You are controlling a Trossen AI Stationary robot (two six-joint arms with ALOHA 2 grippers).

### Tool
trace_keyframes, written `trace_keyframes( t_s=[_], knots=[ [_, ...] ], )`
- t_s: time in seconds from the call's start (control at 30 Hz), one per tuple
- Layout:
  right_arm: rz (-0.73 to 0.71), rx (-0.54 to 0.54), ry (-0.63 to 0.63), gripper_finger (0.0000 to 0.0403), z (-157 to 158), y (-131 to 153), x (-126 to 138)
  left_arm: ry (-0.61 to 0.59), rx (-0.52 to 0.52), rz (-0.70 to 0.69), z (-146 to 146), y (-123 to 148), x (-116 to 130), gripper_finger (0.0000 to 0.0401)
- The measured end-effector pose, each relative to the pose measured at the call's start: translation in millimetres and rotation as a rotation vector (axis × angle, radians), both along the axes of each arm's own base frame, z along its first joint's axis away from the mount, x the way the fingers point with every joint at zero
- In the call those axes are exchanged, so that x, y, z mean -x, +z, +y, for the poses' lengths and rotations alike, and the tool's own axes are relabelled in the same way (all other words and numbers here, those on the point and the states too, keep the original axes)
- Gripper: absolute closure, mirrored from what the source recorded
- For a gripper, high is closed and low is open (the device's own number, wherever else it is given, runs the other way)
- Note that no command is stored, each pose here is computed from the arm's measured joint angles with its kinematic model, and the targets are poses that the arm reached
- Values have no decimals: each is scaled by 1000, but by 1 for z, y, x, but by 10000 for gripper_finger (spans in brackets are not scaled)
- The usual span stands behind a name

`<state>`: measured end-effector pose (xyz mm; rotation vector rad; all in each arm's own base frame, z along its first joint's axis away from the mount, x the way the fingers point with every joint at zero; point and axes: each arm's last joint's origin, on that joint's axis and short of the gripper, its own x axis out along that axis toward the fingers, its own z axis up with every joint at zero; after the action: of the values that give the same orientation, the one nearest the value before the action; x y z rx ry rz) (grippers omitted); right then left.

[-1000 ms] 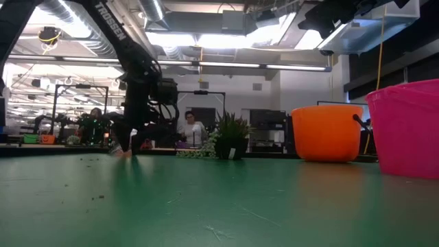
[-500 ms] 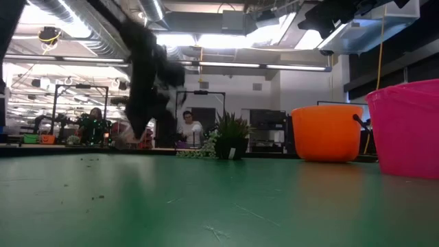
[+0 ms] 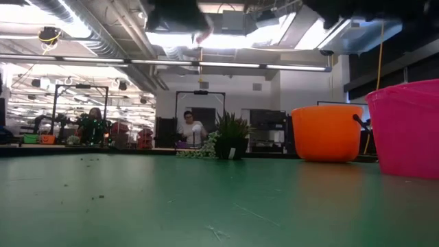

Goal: Sort candy
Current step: Put the orange candy into the pink bucket

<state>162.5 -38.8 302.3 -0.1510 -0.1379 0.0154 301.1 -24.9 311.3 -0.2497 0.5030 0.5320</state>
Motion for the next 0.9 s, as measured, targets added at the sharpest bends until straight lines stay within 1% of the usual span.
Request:
trace_keyframes(
  t_s=[0.07, 0.1, 0.17, 0.27, 0.4, 0.53, 0.67, 0.77, 0.9],
  knots=[
    [-107, -4, -22, 226, 4, -10, 2, -17, -44, -62, -20, 2, -4, 401],
    [-128, -3, -19, 226, 5, -16, 2, -27, -62, -96, -27, 4, -6, 401],
    [-121, -2, -4, 226, 7, -28, -1, -52, -96, -132, -38, 4, -11, 401],
    [-69, -16, 28, 226, 9, -37, -8, -89, -107, -213, -43, 4, -25, 401],
    [-15, -24, 82, 226, 14, -48, -24, -208, -110, -316, -40, 0, -49, 401],
    [-3, -22, 119, 226, 18, -57, -38, -313, -79, -391, -34, -9, -67, 401],
    [-5, -4, 170, 226, 25, -66, -50, -310, -62, -392, -24, -19, -76, 401],
    [-1, 0, 206, 226, 30, -70, -58, -304, -50, -392, -20, -20, -77, 401],
    [17, -13, 196, 226, 34, -68, -72, -318, -47, -428, -19, -16, -78, 401]
  ],
)
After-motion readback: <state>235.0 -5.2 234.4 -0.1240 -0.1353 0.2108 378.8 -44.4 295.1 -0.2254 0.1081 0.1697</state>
